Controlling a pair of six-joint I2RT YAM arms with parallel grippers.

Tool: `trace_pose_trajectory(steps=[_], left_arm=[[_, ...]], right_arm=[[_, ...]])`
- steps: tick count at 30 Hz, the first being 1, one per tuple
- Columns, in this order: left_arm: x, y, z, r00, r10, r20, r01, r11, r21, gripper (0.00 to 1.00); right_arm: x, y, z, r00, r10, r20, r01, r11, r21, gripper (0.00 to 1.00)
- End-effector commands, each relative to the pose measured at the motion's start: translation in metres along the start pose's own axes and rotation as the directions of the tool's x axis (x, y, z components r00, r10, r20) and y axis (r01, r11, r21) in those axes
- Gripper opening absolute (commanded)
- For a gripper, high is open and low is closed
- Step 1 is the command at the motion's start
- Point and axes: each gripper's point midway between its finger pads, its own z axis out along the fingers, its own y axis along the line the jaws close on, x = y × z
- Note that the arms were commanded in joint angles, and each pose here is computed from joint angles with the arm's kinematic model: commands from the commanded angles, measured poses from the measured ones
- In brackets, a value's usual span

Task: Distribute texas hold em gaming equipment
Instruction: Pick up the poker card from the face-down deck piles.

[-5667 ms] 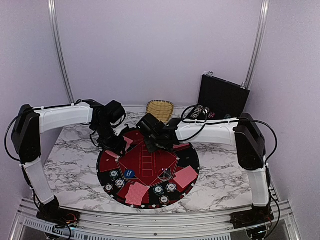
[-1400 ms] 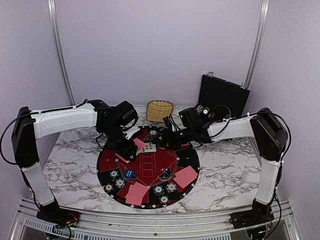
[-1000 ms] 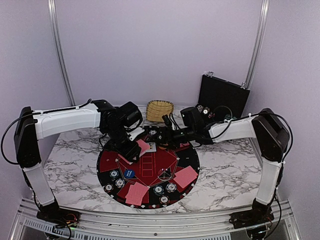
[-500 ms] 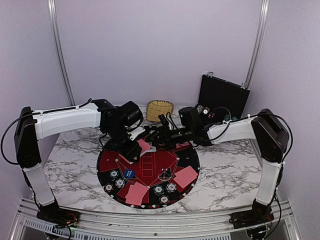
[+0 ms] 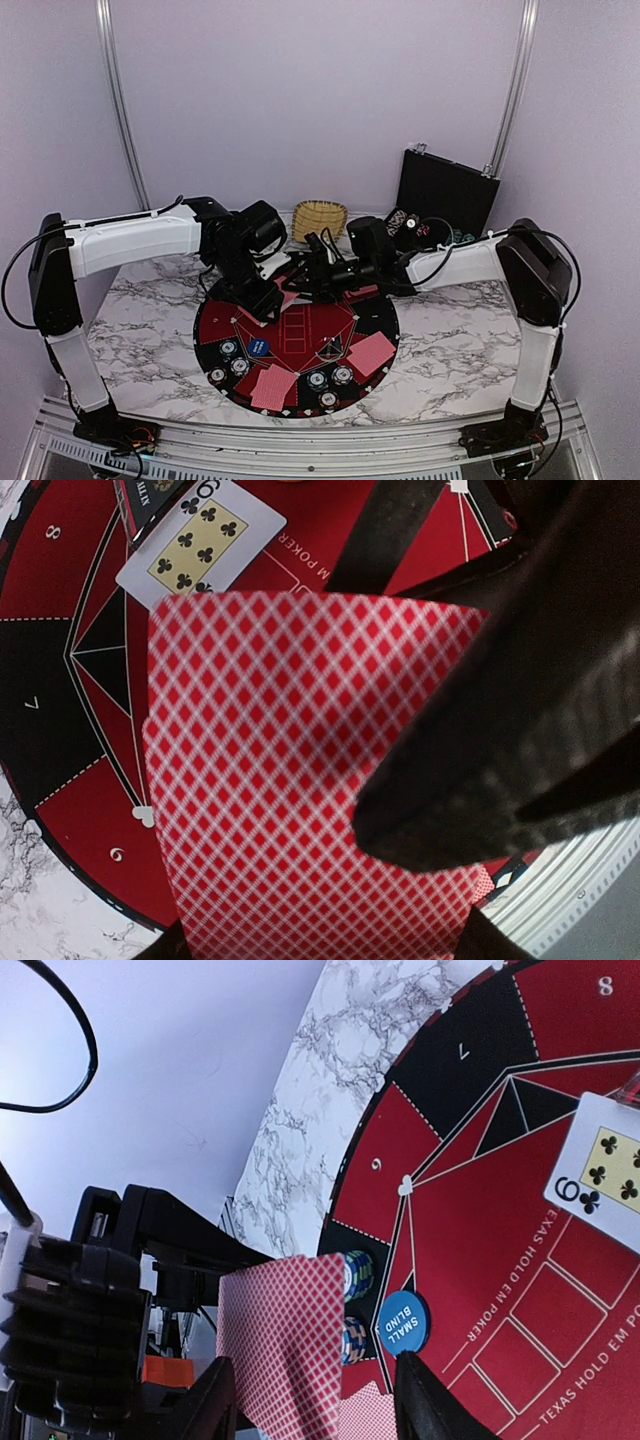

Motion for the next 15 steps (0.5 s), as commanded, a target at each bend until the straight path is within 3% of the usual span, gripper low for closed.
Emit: trace_pose_trajectory(steps=[1, 10, 15], left_arm=[[-0.0026, -0.0004, -0.0061, 1.0, 0.018, 0.003, -0.018, 1.0, -0.012, 0.45], [-0.0009, -0.0006, -0.0074, 1.0, 0.021, 0.004, -0.02, 1.0, -0.01, 0.45], [0.0004, -0.0018, -0.0081, 1.0, 0.021, 0.004, -0.021, 1.0, -0.002, 0.45]], right_arm=[[-0.0063, 0.0153, 0.0107, 0.999, -0.034, 0.001, 0.034, 0.999, -0.042, 0.51], [-0.0075, 0.0094, 0.0114, 1.0, -0.021, 0.002, 0.021, 0.999, -0.027, 0.34], [-0.0105, 0.0075, 0.0076, 1.0, -0.021, 0.014, 0.022, 1.0, -0.019, 0.32]])
